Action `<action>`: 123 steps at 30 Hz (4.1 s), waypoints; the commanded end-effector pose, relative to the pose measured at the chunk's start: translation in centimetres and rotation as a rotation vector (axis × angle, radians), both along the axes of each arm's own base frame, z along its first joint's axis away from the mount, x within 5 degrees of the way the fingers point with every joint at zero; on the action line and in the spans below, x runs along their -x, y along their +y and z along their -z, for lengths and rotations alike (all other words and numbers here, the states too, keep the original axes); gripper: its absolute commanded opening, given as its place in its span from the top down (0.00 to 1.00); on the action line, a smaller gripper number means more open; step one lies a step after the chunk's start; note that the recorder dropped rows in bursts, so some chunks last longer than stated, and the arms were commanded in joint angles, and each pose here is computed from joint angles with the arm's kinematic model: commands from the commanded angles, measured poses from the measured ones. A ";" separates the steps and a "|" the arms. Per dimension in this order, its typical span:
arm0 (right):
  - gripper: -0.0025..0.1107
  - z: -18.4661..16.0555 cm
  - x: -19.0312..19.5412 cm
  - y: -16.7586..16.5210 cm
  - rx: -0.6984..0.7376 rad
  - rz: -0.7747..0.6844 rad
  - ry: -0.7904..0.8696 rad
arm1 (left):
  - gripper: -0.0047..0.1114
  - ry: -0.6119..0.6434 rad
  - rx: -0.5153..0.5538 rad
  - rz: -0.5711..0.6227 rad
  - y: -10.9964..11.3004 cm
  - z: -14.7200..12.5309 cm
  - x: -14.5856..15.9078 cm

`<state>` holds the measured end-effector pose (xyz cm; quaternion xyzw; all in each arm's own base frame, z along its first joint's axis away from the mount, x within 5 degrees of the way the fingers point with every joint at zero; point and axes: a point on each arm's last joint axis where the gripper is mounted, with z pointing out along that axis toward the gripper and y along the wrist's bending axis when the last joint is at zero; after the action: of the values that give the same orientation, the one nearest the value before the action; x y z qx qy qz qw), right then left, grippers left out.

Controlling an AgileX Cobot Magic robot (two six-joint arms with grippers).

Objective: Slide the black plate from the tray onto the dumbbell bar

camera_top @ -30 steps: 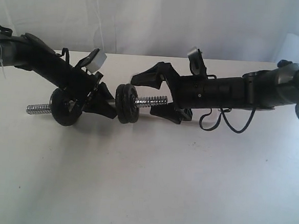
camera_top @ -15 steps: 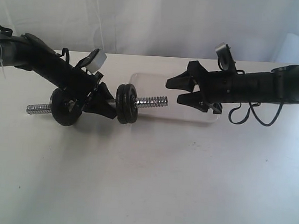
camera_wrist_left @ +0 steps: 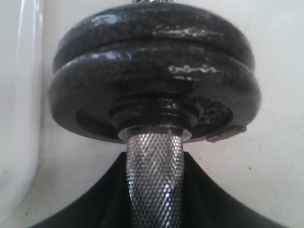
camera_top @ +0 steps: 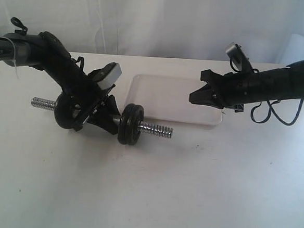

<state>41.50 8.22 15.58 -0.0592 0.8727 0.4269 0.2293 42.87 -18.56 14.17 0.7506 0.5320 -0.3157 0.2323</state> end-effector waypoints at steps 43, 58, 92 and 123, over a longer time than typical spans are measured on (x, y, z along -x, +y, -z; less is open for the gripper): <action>0.98 -0.1 0.0 -0.4 0.047 -0.035 -0.036 | 0.39 0.130 0.320 -0.235 -2.6 -1.1 -1.0; 0.98 -0.1 0.0 -0.4 0.048 -0.036 -0.037 | 0.39 0.063 0.309 -0.241 -2.4 -3.6 -0.9; 0.98 -2.8 0.9 -3.0 0.449 -0.051 -0.113 | 0.96 0.191 -0.183 -0.709 0.3 -6.7 -2.7; 0.98 -6.1 3.5 -7.3 0.703 0.150 0.135 | 0.96 0.413 -0.569 -1.569 12.9 -13.1 -2.1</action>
<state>38.29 1.53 21.40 -0.0495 0.9782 0.0885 0.1812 46.52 -6.03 26.47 0.1310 0.9821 -0.0453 0.1272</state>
